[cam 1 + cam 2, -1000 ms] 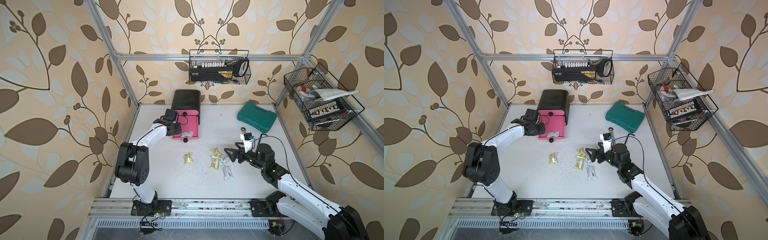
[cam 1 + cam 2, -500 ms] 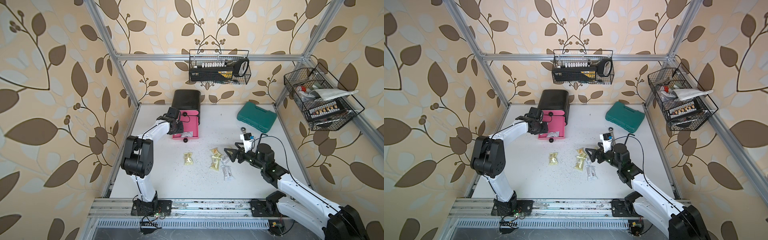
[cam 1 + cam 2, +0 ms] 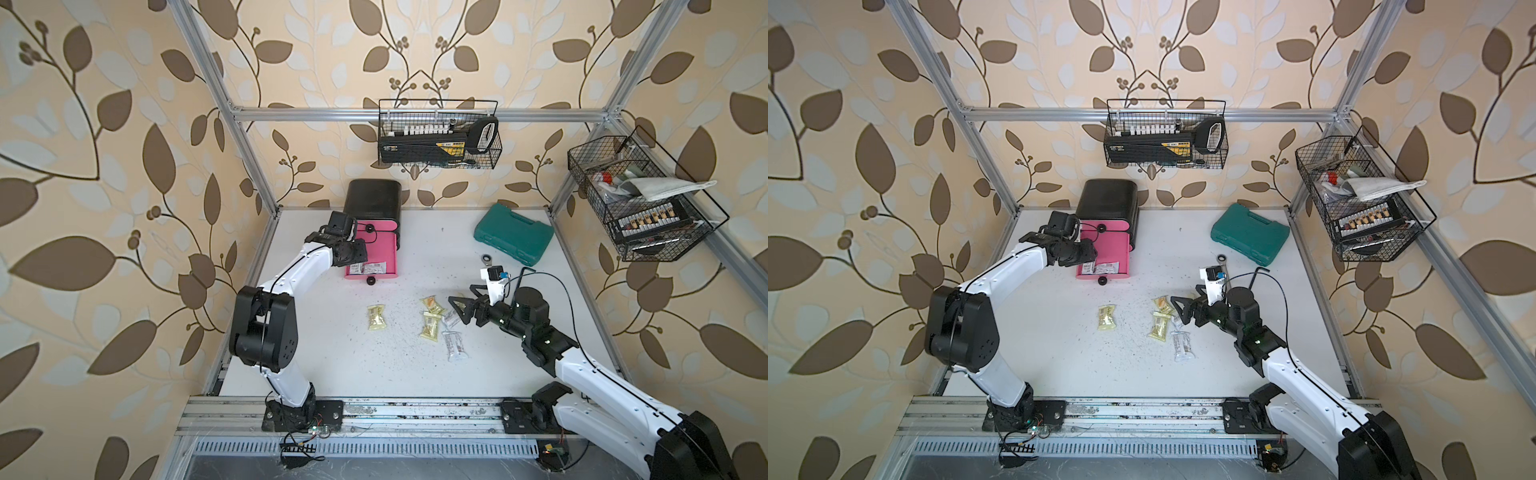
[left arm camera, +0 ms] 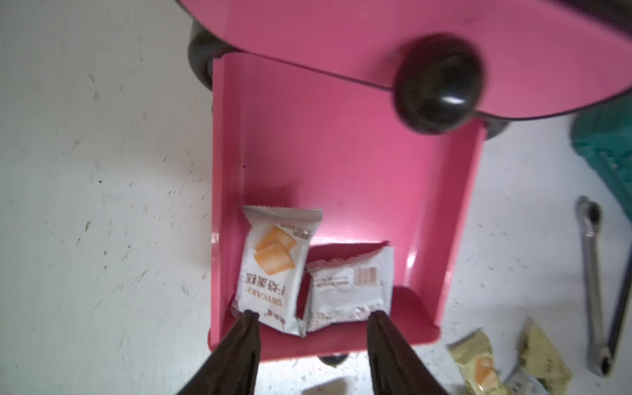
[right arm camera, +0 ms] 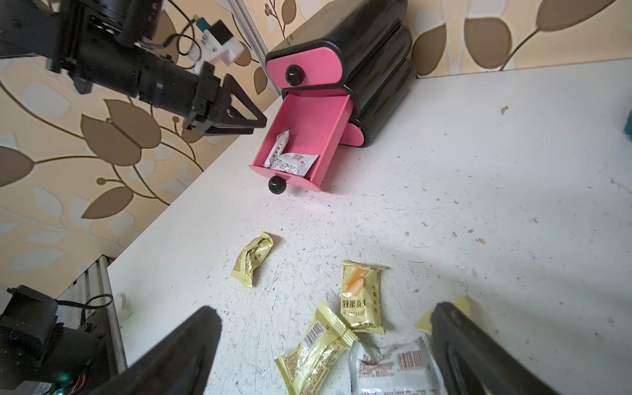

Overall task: Place the cookies into the drawer by color
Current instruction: Place the cookie in the drawer, then pick up the cookie at the center of the board.

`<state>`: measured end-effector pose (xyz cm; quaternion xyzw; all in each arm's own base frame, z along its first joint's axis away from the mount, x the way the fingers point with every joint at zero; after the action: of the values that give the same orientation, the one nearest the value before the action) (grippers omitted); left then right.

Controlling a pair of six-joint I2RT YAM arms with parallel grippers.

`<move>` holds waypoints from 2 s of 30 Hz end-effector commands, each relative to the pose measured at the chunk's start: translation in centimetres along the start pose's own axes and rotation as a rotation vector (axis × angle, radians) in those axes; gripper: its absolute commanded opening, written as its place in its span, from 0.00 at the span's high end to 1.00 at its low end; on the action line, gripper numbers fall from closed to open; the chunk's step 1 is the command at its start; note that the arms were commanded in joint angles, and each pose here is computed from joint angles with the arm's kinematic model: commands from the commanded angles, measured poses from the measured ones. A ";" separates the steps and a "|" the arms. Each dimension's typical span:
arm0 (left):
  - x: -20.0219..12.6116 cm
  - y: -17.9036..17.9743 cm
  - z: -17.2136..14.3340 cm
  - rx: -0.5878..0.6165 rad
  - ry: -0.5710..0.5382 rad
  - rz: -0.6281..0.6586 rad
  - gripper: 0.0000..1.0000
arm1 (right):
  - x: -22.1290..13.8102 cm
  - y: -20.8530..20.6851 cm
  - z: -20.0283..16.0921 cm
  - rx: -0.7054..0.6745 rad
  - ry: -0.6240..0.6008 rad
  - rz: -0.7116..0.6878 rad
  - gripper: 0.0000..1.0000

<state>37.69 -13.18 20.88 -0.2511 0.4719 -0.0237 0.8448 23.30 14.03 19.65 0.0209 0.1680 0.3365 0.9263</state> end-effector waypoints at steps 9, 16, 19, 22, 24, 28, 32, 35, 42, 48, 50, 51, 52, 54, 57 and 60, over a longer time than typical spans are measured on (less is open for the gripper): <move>-3.9 -10.7 -13.8 0.155 0.070 -0.179 0.47 | -1.4 -2.0 0.5 0.016 -0.013 -0.216 0.01; -3.0 -12.9 -22.5 0.238 0.135 -0.105 0.50 | -3.0 -3.0 0.5 0.022 -0.052 -0.336 0.01; -2.2 -13.7 -25.3 0.236 0.146 -0.063 0.52 | -3.2 -3.2 0.4 0.026 -0.054 -0.360 0.01; -0.9 -14.3 -27.9 0.224 0.161 -0.008 0.52 | -3.2 -3.2 0.4 0.030 -0.046 -0.364 0.01; -0.1 -14.9 -29.6 0.234 0.165 0.022 0.53 | -3.1 -3.3 0.4 0.030 -0.043 -0.366 0.01; 1.1 -15.7 -32.1 0.246 0.167 0.072 0.47 | -3.0 -3.3 0.3 0.030 -0.035 -0.368 0.01; 2.5 -15.3 -33.7 0.244 0.199 0.108 0.37 | -3.0 -3.1 0.4 0.029 -0.040 -0.350 0.01; 3.3 -14.8 -34.2 0.246 0.206 0.126 0.30 | -3.1 -3.0 0.4 0.028 -0.052 -0.345 0.01; 4.8 -14.2 -35.8 0.276 0.278 0.122 0.21 | -3.1 -2.9 0.5 0.027 -0.062 -0.331 0.01; 5.5 -13.4 -36.9 0.266 0.339 0.133 0.30 | -3.2 -2.8 0.6 0.026 -0.066 -0.327 0.01; 5.5 -12.8 -37.0 0.265 0.344 0.157 0.37 | -3.2 -2.8 0.6 0.026 -0.068 -0.325 0.01; 5.4 -12.5 -37.0 0.267 0.347 0.168 0.41 | -3.2 -2.8 0.6 0.025 -0.068 -0.324 0.01; 5.3 -12.3 -37.0 0.270 0.351 0.179 0.45 | -3.2 -2.8 0.6 0.027 -0.067 -0.325 0.01; 5.2 -11.8 -37.0 0.270 0.362 0.191 0.51 | -3.2 -2.8 0.6 0.026 -0.069 -0.325 0.01; 5.0 -11.2 -37.2 0.265 0.384 0.196 0.58 | -3.2 -2.8 0.7 0.025 -0.073 -0.326 0.01; 4.8 -10.7 -37.1 0.267 0.380 0.211 0.63 | -3.2 -2.8 0.6 0.025 -0.071 -0.328 0.01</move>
<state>13.66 -40.84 7.67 -0.1106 0.6034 -0.0740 0.7862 23.19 9.77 21.03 0.0113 0.1439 0.1715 0.9746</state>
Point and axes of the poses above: each gripper's point midway between its finger pads, its own x axis out along the fingers, its own y axis along the line the jaws close on, z = x × y, the point moved 6 cm from there along -x, back along the fingers, and after that the axes turned 15 degrees about -x, right-handed, at the moved point
